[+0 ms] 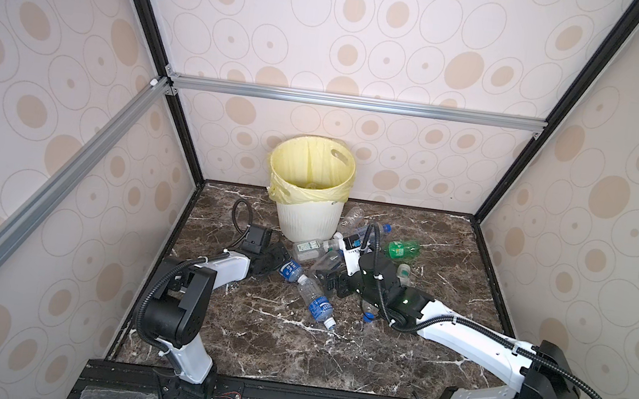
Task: Throw the plastic bottles in the bin
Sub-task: 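Close the left gripper on the blue-label bottle and lift it toward the right gripper, then hand the blue-label bottle from the left gripper into the right gripper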
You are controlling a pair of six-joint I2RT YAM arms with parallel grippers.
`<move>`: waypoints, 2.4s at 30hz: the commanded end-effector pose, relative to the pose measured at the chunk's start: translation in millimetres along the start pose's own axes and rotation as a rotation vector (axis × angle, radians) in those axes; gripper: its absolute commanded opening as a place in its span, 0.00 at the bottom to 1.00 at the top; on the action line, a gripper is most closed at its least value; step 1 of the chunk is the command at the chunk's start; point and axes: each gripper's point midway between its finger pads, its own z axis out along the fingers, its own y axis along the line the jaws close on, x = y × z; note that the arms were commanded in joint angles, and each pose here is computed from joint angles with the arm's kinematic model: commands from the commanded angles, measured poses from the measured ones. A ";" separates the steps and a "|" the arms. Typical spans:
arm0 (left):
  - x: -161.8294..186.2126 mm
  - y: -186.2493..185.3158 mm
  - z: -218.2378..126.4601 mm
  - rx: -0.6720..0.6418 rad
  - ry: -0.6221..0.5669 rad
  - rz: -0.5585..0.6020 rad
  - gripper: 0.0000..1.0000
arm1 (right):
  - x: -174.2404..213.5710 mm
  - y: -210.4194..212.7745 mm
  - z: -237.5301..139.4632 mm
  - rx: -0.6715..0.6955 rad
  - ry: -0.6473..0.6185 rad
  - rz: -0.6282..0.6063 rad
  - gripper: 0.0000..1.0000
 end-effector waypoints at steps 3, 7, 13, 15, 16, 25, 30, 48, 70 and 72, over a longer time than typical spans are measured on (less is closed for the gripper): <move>-21.4 -9.3 4.6 0.043 -0.060 -0.030 0.81 | -5.6 4.0 -9.1 -0.018 -0.030 0.016 1.00; -27.1 -2.5 12.3 0.019 -0.062 -0.019 0.77 | -3.5 5.2 -10.1 -0.023 -0.026 0.021 1.00; -28.3 7.8 12.7 0.016 -0.070 -0.026 0.69 | 1.3 2.7 -11.3 -0.014 -0.020 0.029 1.00; -30.0 12.3 8.5 0.014 -0.088 -0.031 0.68 | 2.4 1.7 -11.2 -0.011 -0.019 0.033 1.00; -30.6 13.6 6.5 0.017 -0.095 -0.033 0.67 | 2.8 1.9 -11.2 -0.012 -0.018 0.037 1.00; -38.7 -1.1 -15.0 0.073 -0.126 -0.008 0.59 | 3.1 4.3 -3.9 -0.016 -0.006 0.043 1.00; -42.7 -13.5 -32.9 0.106 -0.152 0.036 0.56 | 3.0 7.2 2.1 -0.024 0.004 0.048 1.00; 15.3 -127.7 -101.0 0.376 -0.150 0.191 0.56 | -9.4 9.2 -3.8 -0.032 -0.026 0.080 1.00; 69.0 -214.9 -145.5 0.585 -0.121 0.287 0.55 | -12.0 -23.1 -25.3 0.034 -0.049 0.106 1.00; 72.5 -219.0 -149.4 0.602 -0.116 0.291 0.55 | -11.8 -23.1 -25.6 0.028 -0.051 0.106 0.99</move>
